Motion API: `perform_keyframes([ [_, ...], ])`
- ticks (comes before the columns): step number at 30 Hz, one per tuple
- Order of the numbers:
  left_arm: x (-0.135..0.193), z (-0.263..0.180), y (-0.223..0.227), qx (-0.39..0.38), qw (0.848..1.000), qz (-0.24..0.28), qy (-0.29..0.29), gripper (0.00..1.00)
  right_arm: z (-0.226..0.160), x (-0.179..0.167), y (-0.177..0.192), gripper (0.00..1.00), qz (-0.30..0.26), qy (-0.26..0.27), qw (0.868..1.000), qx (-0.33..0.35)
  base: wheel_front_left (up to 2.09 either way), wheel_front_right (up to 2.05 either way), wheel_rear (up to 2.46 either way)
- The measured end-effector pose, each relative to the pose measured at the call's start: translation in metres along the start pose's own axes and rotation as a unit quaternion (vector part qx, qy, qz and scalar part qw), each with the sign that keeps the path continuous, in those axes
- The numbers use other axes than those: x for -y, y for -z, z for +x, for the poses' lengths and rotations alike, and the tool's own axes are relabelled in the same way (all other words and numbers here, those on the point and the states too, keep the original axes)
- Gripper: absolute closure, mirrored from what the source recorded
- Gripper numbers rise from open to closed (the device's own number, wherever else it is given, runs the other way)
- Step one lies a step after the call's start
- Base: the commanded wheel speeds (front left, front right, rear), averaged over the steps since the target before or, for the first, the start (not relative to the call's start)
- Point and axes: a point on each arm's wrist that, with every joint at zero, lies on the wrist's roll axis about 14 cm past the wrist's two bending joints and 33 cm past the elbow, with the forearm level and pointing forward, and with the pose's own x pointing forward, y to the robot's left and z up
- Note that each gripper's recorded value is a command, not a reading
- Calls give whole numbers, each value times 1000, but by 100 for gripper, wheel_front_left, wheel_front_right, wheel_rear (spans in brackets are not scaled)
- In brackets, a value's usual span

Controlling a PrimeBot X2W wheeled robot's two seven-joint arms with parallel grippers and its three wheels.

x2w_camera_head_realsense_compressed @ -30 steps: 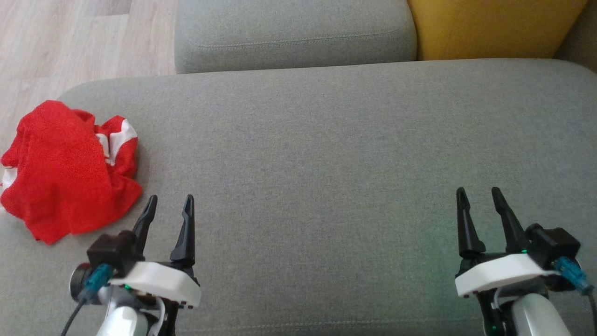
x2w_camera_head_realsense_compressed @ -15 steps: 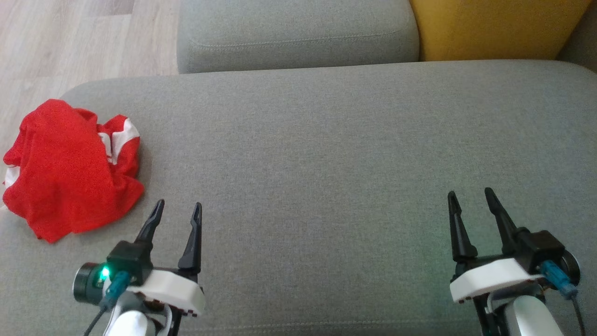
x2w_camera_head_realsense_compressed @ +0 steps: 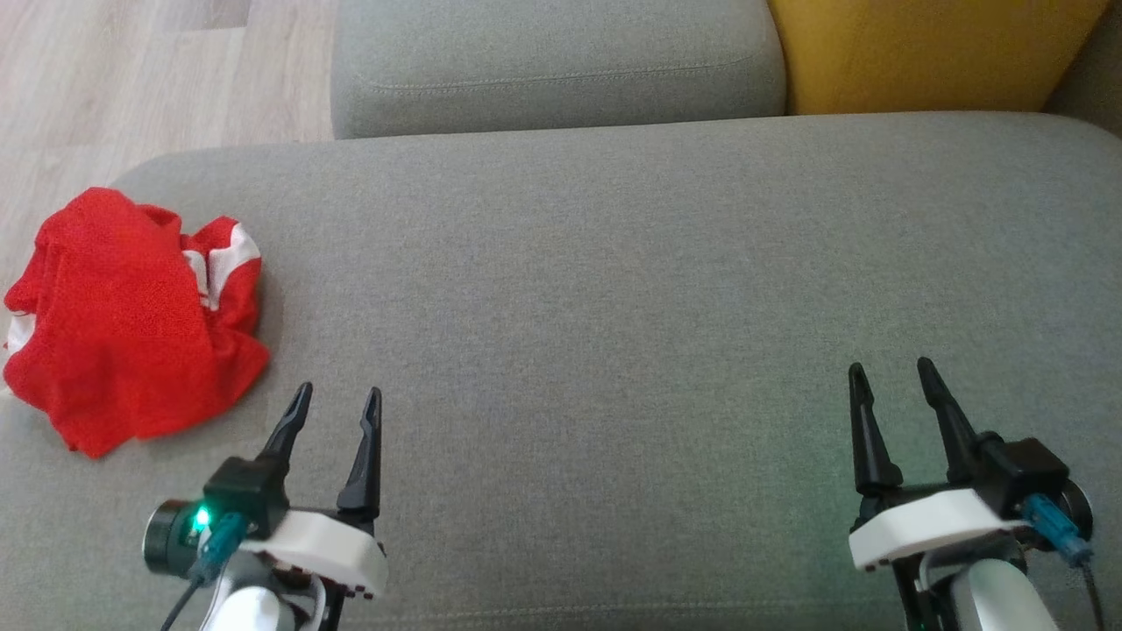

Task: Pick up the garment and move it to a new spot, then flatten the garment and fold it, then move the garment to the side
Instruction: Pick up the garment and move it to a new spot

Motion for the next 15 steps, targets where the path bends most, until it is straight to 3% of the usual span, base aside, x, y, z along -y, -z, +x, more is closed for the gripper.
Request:
perform_keyframes([
  [15,-4,0,2,-2,1000,-13,-11,0,0,-1,1,0,7,0,1000,-1,0,0,0],
])
